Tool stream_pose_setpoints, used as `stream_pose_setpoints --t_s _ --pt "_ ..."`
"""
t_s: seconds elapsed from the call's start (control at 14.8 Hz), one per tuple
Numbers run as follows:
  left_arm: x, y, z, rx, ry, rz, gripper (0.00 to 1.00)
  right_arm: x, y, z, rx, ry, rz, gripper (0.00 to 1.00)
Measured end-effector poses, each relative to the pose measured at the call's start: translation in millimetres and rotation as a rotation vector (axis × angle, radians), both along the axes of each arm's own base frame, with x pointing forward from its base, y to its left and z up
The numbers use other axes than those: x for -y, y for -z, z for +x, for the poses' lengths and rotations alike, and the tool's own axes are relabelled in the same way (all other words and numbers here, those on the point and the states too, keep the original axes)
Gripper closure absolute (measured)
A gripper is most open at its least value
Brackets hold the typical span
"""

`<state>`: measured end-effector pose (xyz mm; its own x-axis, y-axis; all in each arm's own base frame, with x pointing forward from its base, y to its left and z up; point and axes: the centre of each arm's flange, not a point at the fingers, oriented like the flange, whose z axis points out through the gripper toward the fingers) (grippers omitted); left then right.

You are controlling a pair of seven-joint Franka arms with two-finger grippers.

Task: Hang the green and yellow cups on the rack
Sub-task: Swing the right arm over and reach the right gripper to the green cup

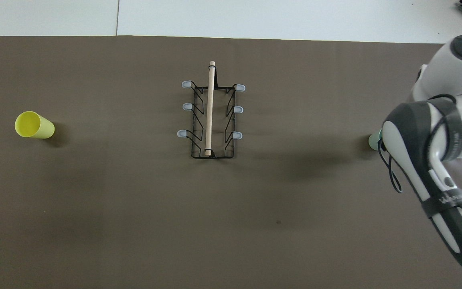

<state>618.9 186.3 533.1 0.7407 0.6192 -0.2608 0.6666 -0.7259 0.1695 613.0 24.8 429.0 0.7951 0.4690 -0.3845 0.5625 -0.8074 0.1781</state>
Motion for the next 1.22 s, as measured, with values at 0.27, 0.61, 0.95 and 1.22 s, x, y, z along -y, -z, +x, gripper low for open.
stream_pose_setpoints --t_s 0.27,0.61,0.95,1.22 --pt "-32 52 11 -0.065 -0.207 -0.075 0.0 -40 33 6.7 -0.064 -0.326 -0.105 0.0" --pt "-72 113 17 -0.129 -0.431 -0.148 0.0 -79 87 -17.2 -0.224 -0.791 -0.296 0.0" --pt "-120 147 7 -0.191 -0.686 -0.282 0.0 -102 128 -39.8 -0.408 -1.09 -0.44 0.0" --pt "-142 170 7 -0.237 -0.864 -0.433 0.0 -84 142 -42.4 -0.432 -1.098 -0.443 0.0"
